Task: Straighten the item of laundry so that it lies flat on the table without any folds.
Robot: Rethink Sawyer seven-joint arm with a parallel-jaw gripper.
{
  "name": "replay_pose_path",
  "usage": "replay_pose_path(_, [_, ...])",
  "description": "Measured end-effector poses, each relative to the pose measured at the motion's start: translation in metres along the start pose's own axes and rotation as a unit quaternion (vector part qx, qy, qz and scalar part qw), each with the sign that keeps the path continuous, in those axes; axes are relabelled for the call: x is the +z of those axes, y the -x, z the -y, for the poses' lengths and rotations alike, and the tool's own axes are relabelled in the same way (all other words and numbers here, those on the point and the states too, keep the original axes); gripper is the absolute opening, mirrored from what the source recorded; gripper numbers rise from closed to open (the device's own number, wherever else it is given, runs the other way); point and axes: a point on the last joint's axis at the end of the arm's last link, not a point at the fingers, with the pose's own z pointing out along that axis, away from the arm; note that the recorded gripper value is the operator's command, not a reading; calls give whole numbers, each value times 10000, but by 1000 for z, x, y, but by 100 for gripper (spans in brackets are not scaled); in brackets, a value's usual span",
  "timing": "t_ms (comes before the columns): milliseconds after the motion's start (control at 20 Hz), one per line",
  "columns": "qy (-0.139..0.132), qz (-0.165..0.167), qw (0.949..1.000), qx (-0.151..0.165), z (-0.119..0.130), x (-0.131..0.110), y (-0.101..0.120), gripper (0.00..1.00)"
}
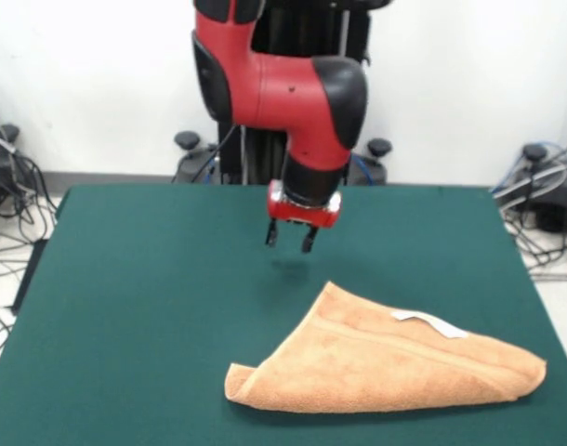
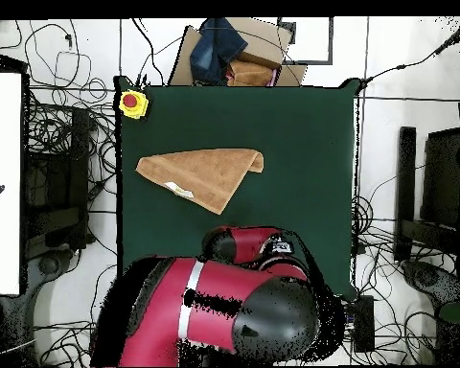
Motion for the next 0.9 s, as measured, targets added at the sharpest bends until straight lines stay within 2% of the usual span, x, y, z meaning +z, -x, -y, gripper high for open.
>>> replay_pose_path(200, [-64,181,9998,61,13,5,8,100])
replay_pose_path(450, [-20,546,9983,190,21,6,20,100])
replay_pose_path(500, [23,712,9971,284,24,7,26,100])
replay_pose_path(750, [203,928,9940,549,31,7,39,100])
replay_pose_path(900, [444,1030,9903,820,36,10,48,100])
